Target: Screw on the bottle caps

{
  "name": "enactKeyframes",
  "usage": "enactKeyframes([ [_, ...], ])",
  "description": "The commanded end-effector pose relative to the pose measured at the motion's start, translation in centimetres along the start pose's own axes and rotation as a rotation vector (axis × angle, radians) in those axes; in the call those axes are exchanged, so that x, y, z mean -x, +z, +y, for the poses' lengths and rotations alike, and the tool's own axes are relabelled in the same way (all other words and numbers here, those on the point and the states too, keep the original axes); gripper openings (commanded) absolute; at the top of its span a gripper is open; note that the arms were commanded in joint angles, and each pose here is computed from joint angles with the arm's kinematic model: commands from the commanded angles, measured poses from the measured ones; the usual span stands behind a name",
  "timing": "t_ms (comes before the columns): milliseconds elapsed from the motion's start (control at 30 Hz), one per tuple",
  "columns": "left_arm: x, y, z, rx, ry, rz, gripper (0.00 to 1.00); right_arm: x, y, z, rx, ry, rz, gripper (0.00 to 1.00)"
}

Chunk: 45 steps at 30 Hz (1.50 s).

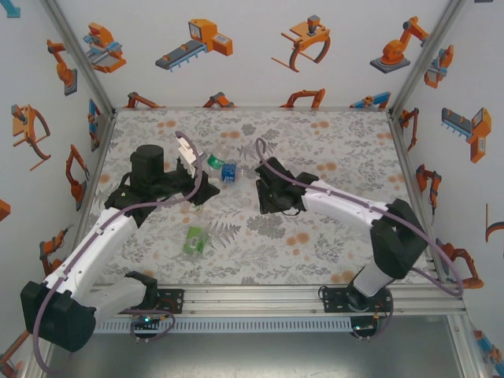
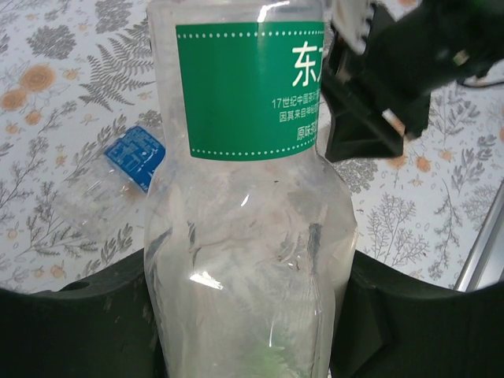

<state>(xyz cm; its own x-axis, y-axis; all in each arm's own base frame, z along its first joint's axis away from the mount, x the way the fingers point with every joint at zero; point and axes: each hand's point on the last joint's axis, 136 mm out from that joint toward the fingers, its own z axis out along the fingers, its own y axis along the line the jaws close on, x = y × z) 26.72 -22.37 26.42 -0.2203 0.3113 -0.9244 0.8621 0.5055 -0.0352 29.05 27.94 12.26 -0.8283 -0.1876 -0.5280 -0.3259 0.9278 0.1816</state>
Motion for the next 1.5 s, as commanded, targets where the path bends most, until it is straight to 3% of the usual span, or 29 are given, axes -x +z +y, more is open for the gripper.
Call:
enactKeyframes([
  [0, 1.6, -0.8, -2.1, -0.078, 0.099, -0.038, 0.02, 2.5, -3.6, 1.9, 0.098, -0.111, -0.115, 0.4],
  [333, 3.0, -1.7, -5.4, -0.148, 0.287, -0.045, 0.02, 6.8, -15.6, 5.2, 0.311, -0.419, -0.467, 0.33],
  [567, 2.8, -2.6, -7.4, -0.184, 0.441, -0.066, 0.06, 6.5, -25.2, 8.3, 0.518, -0.688, -0.708, 0.32],
  [667, 1.8, -3.0, -9.6, -0.276, 0.57, -0.049, 0.05, 5.9, -27.7, 9.3, 0.589, -0.774, -0.754, 0.31],
  [967, 2.4, -3.3, -11.1, -0.325, 0.603, -0.042, 0.0, 2.7, -30.8, 12.2, 0.825, -1.023, -0.807, 0.31],
  [1467, 2.5, -3.2, -12.0, -0.388, 0.592, -0.034, 0.0, 3.4, -30.1, 13.4, 0.865, -1.054, -0.796, 0.32],
])
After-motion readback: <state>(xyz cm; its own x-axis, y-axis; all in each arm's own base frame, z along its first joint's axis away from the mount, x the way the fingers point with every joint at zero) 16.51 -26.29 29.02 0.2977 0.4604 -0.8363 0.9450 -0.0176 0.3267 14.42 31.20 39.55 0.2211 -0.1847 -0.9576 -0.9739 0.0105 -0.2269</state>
